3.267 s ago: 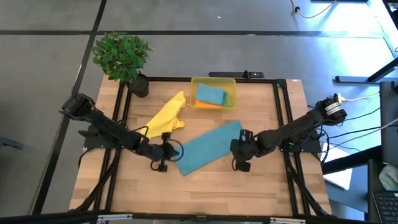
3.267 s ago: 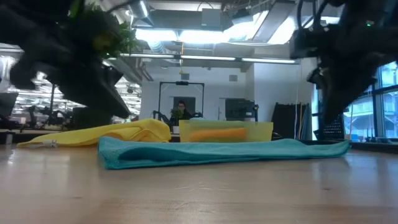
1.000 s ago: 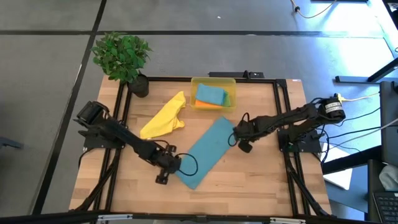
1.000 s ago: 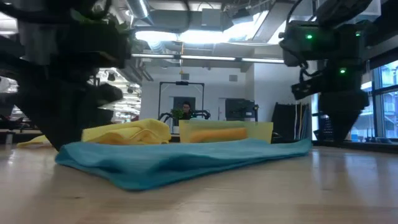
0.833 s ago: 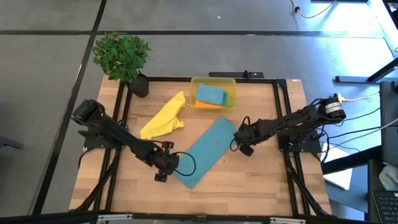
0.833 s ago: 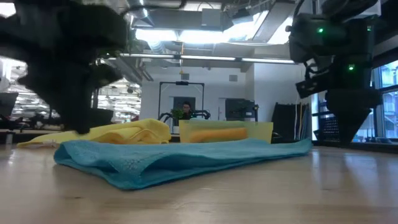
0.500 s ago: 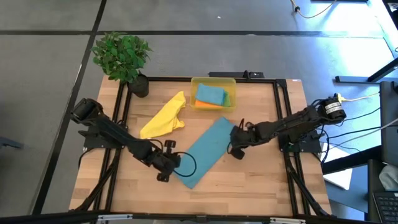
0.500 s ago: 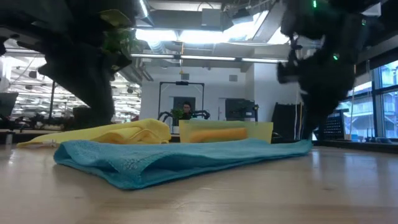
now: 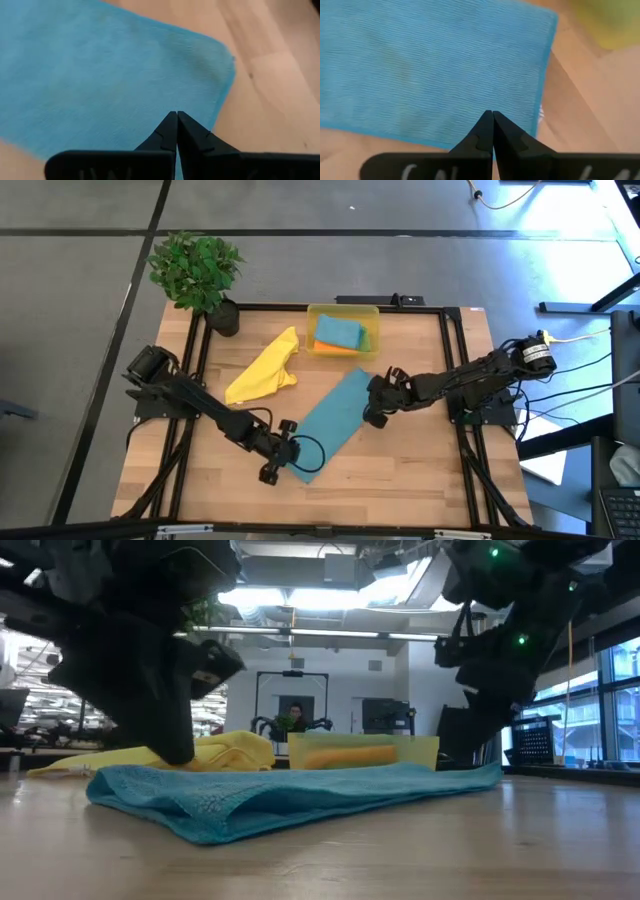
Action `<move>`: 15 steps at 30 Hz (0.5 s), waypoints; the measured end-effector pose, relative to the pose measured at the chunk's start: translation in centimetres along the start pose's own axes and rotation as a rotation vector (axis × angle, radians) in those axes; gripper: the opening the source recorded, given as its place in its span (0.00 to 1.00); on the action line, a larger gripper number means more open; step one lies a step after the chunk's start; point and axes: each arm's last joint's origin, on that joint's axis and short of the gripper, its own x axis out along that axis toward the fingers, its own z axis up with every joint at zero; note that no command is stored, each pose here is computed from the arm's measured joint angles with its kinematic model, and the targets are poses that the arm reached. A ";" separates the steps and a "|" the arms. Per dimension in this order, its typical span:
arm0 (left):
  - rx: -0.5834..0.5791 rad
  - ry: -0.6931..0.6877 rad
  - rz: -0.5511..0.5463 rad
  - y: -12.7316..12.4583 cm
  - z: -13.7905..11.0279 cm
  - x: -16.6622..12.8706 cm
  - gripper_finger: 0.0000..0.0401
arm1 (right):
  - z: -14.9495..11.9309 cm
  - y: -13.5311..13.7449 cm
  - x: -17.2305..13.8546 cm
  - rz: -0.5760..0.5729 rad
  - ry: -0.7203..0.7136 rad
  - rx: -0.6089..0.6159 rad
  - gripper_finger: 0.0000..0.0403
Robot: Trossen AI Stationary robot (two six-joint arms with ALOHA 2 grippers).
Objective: Fold microfiber towels
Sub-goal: Fold the blue microfiber cloth
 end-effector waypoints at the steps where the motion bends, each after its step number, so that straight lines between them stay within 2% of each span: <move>1: 0.009 -0.004 -0.013 -0.1 0.0 0.4 0.00 | -0.1 -0.2 0.1 -0.004 0.003 0.008 0.01; 7: 0.012 0.012 -0.090 -0.2 -0.6 2.5 0.00 | -1.0 -1.0 1.3 -0.009 -0.009 0.035 0.01; 15: -0.004 -0.073 -0.119 0.6 0.1 3.8 0.00 | -1.6 -2.6 2.6 -0.043 0.006 0.082 0.01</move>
